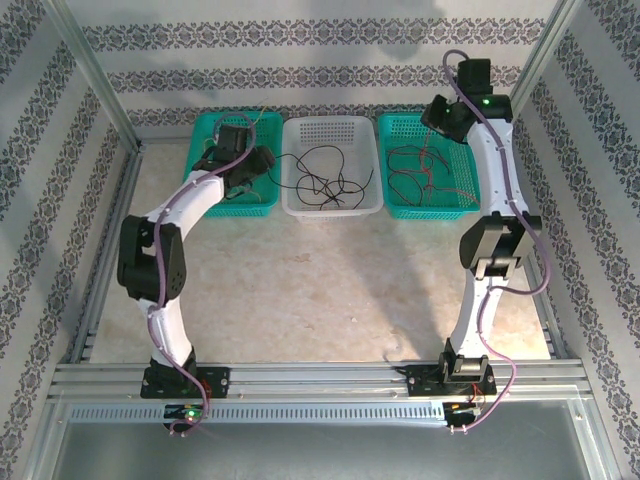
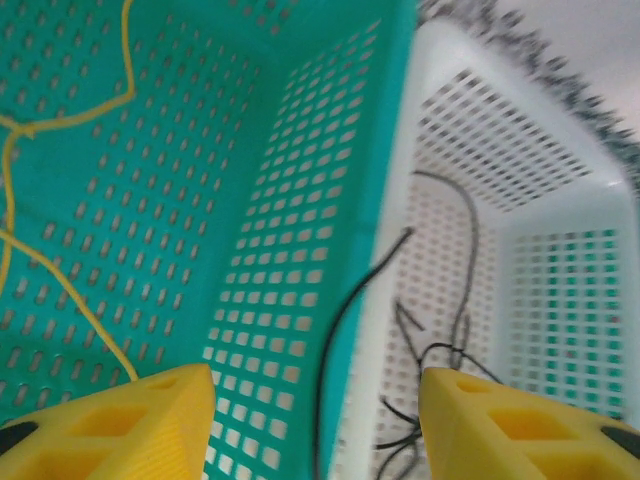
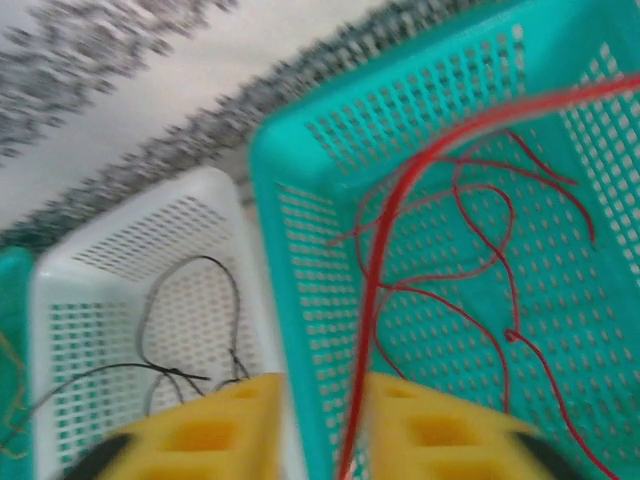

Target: Untangle the cables

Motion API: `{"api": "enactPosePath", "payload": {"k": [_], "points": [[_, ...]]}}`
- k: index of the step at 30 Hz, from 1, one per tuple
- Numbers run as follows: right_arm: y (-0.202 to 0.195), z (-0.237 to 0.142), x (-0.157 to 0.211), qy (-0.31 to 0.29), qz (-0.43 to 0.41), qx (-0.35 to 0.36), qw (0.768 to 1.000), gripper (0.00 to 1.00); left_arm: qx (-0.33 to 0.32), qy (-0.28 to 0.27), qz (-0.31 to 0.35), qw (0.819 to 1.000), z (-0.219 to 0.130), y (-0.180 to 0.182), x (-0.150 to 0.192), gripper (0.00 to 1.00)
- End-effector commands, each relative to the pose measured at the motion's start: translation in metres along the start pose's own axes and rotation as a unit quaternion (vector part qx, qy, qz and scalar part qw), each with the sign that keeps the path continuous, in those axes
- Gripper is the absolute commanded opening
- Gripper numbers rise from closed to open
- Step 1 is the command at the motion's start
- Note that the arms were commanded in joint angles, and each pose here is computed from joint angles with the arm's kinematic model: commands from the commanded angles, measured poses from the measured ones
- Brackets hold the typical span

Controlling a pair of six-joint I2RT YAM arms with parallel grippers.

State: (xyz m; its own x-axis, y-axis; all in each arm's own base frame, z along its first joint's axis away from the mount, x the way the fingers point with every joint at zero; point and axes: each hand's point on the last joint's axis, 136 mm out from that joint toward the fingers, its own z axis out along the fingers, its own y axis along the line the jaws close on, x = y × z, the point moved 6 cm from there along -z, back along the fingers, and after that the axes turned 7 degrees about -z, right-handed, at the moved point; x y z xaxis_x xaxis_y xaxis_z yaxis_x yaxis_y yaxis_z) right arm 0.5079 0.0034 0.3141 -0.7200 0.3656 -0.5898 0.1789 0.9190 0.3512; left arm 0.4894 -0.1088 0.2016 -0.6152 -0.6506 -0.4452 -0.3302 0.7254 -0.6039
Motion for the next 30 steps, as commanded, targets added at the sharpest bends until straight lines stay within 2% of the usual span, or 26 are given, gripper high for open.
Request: {"api": "enactPosePath", "payload": {"k": [1, 5, 11, 16, 20, 26, 30], "points": [[-0.009, -0.006, 0.008, 0.019, 0.000, 0.030, 0.999, 0.81, 0.025, 0.003, 0.010, 1.000, 0.010, -0.001, 0.000, 0.53], [-0.004, -0.018, 0.026, 0.032, -0.015, 0.042, 0.999, 0.84, 0.014, 0.019, -0.002, 1.000, 0.015, 0.012, 0.014, 0.51], [0.012, -0.062, 0.056, 0.026, -0.027, 0.028, 0.999, 0.83, 0.018, 0.041, -0.024, 0.999, 0.006, 0.026, 0.037, 0.49], [0.022, -0.095, 0.081, 0.005, -0.037, 0.011, 0.999, 0.83, 0.030, 0.066, -0.040, 0.997, -0.001, 0.024, 0.055, 0.46], [0.026, -0.110, 0.097, -0.006, -0.038, -0.004, 0.999, 0.83, 0.030, 0.062, -0.036, 0.997, -0.010, 0.021, 0.058, 0.46], [0.053, -0.130, 0.123, 0.000, -0.086, -0.051, 0.995, 0.85, 0.013, 0.035, 0.012, 0.999, -0.020, 0.015, 0.044, 0.57], [0.066, -0.151, 0.141, -0.017, -0.119, -0.070, 0.990, 0.88, 0.009, 0.002, 0.052, 0.999, -0.042, -0.002, 0.022, 0.67]]}}
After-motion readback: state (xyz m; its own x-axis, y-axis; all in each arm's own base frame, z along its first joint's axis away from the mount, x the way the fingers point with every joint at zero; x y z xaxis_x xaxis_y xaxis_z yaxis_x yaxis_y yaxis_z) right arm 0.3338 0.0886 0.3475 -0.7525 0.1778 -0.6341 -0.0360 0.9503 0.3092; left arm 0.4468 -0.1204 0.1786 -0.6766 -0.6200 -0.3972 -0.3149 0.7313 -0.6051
